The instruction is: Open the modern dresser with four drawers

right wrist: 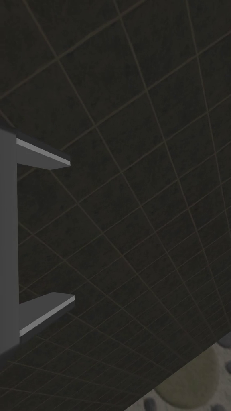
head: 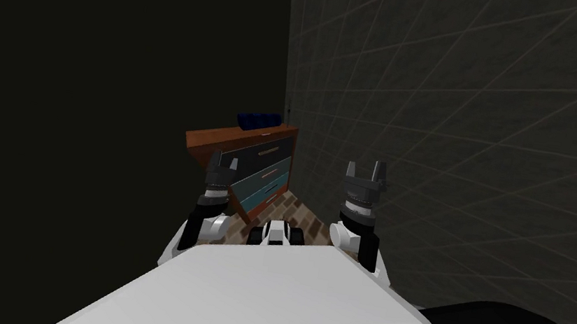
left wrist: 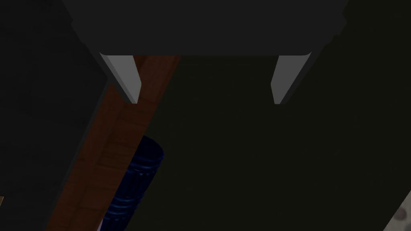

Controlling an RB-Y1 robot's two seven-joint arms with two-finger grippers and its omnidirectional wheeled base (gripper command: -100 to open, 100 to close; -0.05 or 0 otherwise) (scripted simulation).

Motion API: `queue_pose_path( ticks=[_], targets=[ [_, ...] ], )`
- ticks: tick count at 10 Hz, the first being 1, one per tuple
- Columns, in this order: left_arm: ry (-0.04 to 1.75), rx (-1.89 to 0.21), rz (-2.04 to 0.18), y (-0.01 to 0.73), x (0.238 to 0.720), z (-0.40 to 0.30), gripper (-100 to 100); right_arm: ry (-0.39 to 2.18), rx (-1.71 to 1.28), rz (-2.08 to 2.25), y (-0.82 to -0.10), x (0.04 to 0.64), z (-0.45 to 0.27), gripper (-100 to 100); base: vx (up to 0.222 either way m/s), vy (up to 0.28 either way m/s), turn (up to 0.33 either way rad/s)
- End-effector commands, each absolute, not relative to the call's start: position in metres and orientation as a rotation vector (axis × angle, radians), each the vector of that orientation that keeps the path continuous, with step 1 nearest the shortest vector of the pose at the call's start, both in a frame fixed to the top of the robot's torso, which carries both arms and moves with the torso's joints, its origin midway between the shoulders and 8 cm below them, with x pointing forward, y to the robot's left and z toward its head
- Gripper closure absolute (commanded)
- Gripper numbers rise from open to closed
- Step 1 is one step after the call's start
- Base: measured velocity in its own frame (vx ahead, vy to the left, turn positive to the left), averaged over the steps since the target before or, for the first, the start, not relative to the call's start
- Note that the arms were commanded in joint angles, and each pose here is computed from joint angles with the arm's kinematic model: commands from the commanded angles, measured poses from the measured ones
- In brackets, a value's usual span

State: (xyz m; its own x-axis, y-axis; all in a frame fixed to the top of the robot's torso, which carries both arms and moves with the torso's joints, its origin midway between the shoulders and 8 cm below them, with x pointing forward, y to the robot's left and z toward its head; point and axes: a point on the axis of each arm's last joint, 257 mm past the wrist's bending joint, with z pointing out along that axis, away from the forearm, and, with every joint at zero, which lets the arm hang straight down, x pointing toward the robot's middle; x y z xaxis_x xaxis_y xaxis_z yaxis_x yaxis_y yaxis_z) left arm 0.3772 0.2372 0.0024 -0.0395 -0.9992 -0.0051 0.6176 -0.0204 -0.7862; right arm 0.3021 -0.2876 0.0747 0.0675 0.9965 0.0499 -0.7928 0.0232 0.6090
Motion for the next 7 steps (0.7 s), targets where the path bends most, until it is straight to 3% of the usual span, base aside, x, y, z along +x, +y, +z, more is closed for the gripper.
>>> queue_pose_path(
  ticks=[1,7],
  targets=[
    [0.780,-0.733,-1.493,0.229,0.391,-0.013,-100,0.454,0.563,1.461,-0.288,0.302,0.075,0,0.038,0.042,-0.070],
    [0.884,-0.851,-1.508,0.208,0.424,-0.055,-100,0.454,0.563,1.461,-0.288,0.302,0.075,0,0.033,0.044,-0.093]
  ],
)
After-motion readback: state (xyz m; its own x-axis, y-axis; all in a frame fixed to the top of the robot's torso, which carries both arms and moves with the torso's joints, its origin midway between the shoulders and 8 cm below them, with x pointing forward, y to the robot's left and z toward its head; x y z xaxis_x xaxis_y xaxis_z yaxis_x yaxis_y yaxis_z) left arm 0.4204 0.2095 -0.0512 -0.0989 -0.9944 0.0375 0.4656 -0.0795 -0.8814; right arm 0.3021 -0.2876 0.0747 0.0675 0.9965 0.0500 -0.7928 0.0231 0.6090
